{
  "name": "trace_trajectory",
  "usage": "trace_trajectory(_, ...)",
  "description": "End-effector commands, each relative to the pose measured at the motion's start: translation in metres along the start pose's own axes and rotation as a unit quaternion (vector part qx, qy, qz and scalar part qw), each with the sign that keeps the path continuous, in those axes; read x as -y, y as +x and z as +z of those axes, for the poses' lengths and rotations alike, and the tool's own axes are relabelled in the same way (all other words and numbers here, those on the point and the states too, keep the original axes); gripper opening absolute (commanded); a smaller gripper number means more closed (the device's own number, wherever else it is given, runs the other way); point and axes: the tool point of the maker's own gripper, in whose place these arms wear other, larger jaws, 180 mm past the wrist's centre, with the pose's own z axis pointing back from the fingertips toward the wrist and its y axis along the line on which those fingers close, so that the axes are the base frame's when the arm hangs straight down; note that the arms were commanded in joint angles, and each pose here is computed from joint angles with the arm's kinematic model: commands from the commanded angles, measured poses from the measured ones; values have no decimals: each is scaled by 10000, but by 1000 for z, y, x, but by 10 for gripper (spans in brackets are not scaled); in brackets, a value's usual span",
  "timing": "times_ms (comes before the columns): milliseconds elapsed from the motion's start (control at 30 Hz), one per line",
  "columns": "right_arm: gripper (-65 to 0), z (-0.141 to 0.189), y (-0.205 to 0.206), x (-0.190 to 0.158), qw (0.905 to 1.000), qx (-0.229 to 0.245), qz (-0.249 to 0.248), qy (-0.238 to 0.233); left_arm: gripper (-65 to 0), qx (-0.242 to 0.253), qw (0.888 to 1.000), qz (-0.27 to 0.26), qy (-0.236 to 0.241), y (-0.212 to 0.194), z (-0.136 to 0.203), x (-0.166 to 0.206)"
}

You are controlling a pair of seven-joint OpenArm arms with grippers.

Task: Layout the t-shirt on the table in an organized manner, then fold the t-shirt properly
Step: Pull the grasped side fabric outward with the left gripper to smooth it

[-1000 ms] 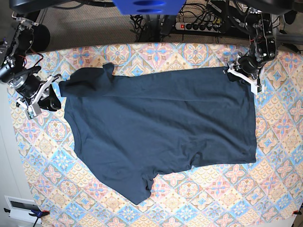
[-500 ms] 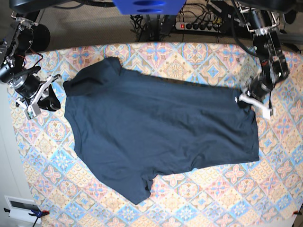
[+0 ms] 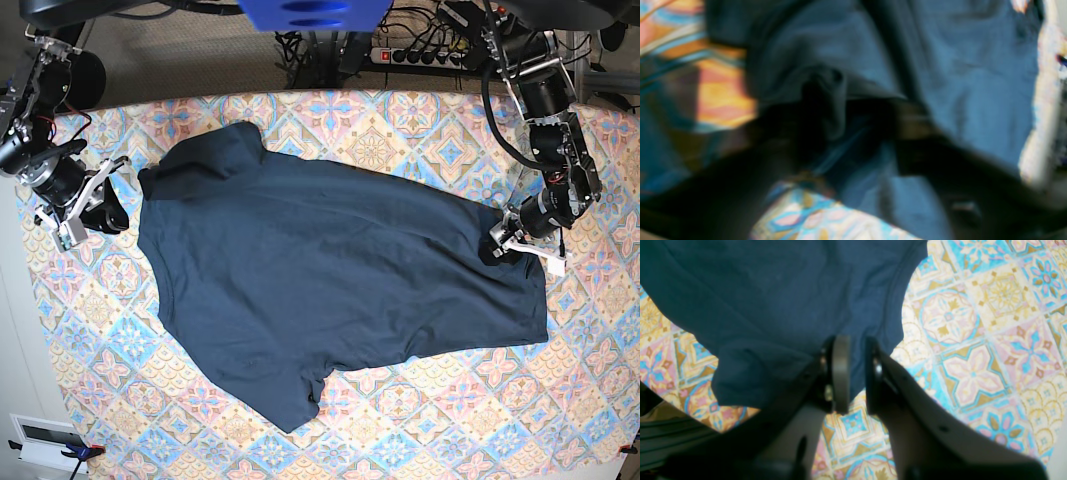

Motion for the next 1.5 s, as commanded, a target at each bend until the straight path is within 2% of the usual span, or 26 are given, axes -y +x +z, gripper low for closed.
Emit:
trace_trajectory(0,-567,5,15,2,9997,211,147,-15,-116,149,9997,-169,123,14,7,-2)
trace_trajectory(67,-567,5,14,2,9997,209,148,-8,-27,258,9990,-372,68,17,16,6)
trace_trajectory(100,-567,5,14,2,9997,209,148,-8,-11,351,9980,-520,41,19,23,11)
trace_trajectory(200,-567,5,14,2,9997,209,148,-8,-10,517,9937,-989,62,15,47,19)
trace_trajectory(333,-567,5,14,2,9997,209,148,-8,-10,462,9878,-1471,217,-4,76,15)
trace_trajectory(433,-567,5,14,2,9997,209,148,-8,-10,280,9858,-1615,367,-25,88,4)
trace_trajectory(533,-567,5,14,2,9997,209,148,-8,-19,70,9869,-1534,504,-41,89,-11)
trace_trajectory(667,-567,4,14,1,9997,212,142,-5,-95,88,9909,-1156,686,-45,77,-38)
trace_trajectory(800,-567,4,14,1,9997,212,142,-5,-193,157,9941,-853,656,-37,61,-43)
trace_trajectory(1000,-567,4,14,1,9997,212,142,-5,-296,-262,9951,-908,295,-50,13,-12)
trace_trajectory(1167,-567,4,14,1,9997,212,142,-5,-337,-483,9931,-1070,-62,-53,-18,27)
trace_trajectory(1367,-567,6,7,1,9999,133,100,-6,-348,-416,9933,-1050,-251,-50,-25,46)
trace_trajectory(1467,-567,6,7,1,9999,133,100,-6,-432,-406,9928,-1082,-328,-49,-23,52)
